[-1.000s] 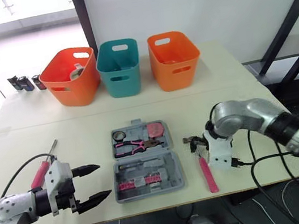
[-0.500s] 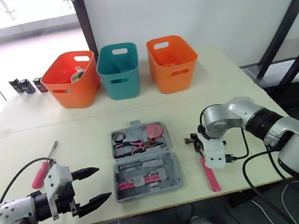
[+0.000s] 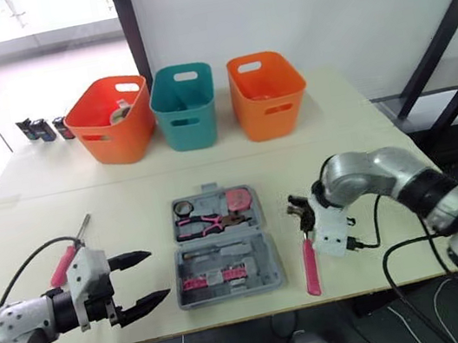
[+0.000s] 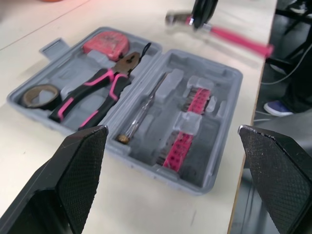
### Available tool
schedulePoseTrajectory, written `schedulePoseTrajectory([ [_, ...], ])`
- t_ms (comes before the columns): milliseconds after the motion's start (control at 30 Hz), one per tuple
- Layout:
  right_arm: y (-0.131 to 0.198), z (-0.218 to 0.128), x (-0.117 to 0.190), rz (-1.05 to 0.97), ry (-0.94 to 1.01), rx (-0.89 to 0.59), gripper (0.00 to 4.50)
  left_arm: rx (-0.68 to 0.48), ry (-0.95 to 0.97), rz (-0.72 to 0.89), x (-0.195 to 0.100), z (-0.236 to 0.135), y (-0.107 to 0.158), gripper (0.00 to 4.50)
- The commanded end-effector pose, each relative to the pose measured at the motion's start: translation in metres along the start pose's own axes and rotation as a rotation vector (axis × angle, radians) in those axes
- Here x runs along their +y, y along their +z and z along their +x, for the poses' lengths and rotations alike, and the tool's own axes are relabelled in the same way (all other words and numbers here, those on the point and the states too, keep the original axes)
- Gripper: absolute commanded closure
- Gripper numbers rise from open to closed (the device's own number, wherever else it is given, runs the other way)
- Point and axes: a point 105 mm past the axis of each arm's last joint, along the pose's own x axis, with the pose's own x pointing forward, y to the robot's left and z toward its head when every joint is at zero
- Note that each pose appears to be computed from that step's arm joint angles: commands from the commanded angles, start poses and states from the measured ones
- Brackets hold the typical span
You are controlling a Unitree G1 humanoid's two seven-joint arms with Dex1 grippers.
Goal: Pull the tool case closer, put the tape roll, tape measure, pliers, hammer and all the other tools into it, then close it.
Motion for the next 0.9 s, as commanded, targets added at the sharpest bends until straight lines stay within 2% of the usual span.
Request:
schedulePoseTrajectory([
  [33,0.029,-0.057,-0.016,0.55,-0.1,-0.265,4.49,-0.013,0.002,0.024,0.001,0.002,0.004,0.0],
  [67,0.037,-0.066,-0.018,0.705,-0.107,-0.343,4.49,-0.014,0.001,0.024,0.001,0.004,0.004,0.0],
  [167,0.036,-0.069,-0.016,1.165,-0.127,-0.406,4.49,-0.019,-0.005,0.022,0.0,0.007,0.005,0.0],
  [300,0.023,-0.055,-0.007,1.715,-0.169,-0.414,4.49,-0.022,-0.009,0.019,0.001,0.007,0.005,0.0],
  [400,0.013,-0.034,0.009,2.045,-0.153,-0.515,4.49,-0.022,-0.014,0.019,0.002,0.009,0.004,0.0],
  [600,0.006,0.0,0.029,2.317,-0.328,-0.455,4.49,-0.028,-0.024,0.016,0.001,0.011,0.004,0.0],
  [800,0.035,0.028,0.033,2.436,-0.42,-0.354,4.49,-0.024,-0.027,0.022,0.001,0.011,0.005,0.0],
  [900,0.042,0.044,0.045,2.543,-0.453,-0.228,4.49,-0.023,-0.027,0.025,0.001,0.011,0.005,0.0],
])
